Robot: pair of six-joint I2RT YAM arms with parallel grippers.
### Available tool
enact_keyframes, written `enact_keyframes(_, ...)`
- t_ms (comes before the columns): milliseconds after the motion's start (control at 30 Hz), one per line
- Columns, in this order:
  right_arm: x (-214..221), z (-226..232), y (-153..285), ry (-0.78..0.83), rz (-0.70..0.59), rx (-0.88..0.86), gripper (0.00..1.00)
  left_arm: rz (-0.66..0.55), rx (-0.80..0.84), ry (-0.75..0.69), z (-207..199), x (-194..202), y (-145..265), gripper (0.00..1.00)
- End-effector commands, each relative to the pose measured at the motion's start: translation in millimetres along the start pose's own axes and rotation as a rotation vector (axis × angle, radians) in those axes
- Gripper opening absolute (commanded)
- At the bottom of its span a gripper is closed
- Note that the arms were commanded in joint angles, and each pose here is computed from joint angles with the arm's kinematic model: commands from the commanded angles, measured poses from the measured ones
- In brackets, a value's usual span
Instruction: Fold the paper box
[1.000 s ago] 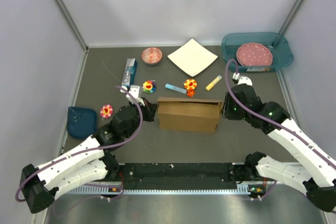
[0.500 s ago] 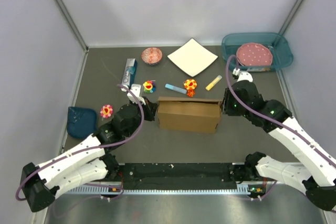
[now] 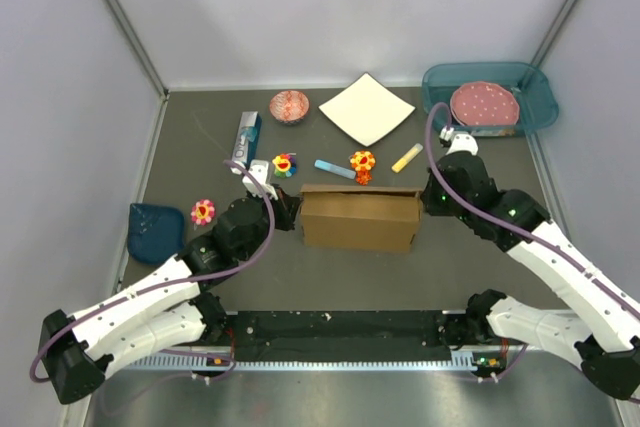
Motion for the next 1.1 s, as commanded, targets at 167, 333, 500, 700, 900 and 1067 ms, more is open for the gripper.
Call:
enact_keyframes(167, 30.1, -18.6, -7.6, -0.038, 0.039, 0.04, 0.0, 0.217, -0.037, -0.075, 14.0, 52.4, 7.2, 0.0)
enact_keyframes(333, 60.1, -35.6, -10.1, -0.081, 0.136, 0.101, 0.0, 0.224, -0.033, -0.074, 13.8, 56.3, 7.7, 0.0)
enact_keyframes(500, 82.0, -47.3, -12.5, -0.095, 0.211, 0.146, 0.0, 0.227, -0.028, -0.067, 12.3, 59.1, 7.4, 0.0)
enact_keyframes(700, 99.3, -52.5, -11.4, -0.105, 0.279, 0.162, 0.0, 0.246, -0.023, -0.068, 11.5, 69.4, 8.4, 0.0)
enact_keyframes(900, 83.0, -46.5, -1.0, -0.125, 0.214, 0.126, 0.01, 0.247, -0.023, -0.067, 11.2, 72.3, 9.6, 0.0)
enact_keyframes(1067, 46.9, -28.0, 22.7, -0.142, 0.105, 0.018, 0.23, 0.234, -0.023, -0.074, 10.0, 65.2, 9.6, 0.0)
Point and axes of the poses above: each gripper's point midway between its finger pads, its own y axis back along the fingers, its own z axis along the line the jaws close on, x = y × z, the point moved 5 cm from there along y, back along the fingers, and after that the axes turned 10 degrees about -y, right-handed, at the moved point
